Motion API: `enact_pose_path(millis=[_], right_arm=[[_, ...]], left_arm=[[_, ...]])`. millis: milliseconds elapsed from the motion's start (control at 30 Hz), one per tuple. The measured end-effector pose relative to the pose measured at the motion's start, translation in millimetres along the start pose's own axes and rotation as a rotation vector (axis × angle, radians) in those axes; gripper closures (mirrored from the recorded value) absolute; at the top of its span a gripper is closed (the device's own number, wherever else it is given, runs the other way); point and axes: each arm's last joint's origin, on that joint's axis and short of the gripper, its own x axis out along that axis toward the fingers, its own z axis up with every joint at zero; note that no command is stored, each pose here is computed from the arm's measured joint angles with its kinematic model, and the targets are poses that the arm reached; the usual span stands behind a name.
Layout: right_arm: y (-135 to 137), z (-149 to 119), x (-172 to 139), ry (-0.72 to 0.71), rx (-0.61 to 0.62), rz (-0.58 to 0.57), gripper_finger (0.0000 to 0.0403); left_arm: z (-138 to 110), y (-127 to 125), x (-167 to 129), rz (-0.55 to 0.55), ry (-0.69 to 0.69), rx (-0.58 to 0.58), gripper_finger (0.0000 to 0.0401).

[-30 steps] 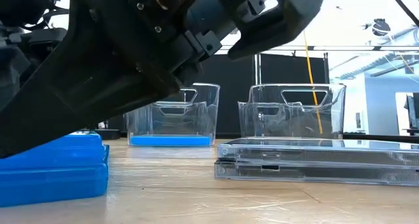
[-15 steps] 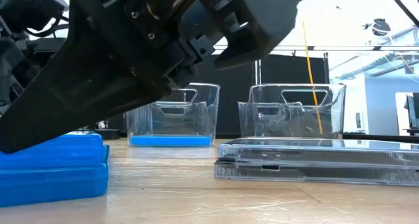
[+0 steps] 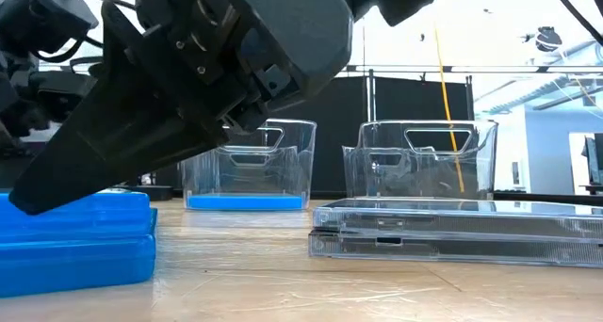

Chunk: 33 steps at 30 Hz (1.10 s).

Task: Pick & place jewel cases by type
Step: Put the blue cd case into the left transparent bin

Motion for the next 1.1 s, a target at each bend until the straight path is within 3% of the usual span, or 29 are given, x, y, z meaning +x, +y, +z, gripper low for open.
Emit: enact_pose_path(millis=[467, 800, 1100], right_arm=[[-2, 1, 1, -0.016, -0.010, -0.002, 0.0403], [-10, -19, 7, -0.056, 0.023, -0.012, 0.0403], [-11, -21, 8, -0.056, 0.020, -0.014, 0.0403]], left_arm=[[1, 0, 5, -0.010, 0.019, -0.065, 0.0091], [8, -6, 21, -0.085, 0.020, -0.025, 0.0091], [9, -5, 23, -0.068, 0.005, 0.018, 0.0108]])
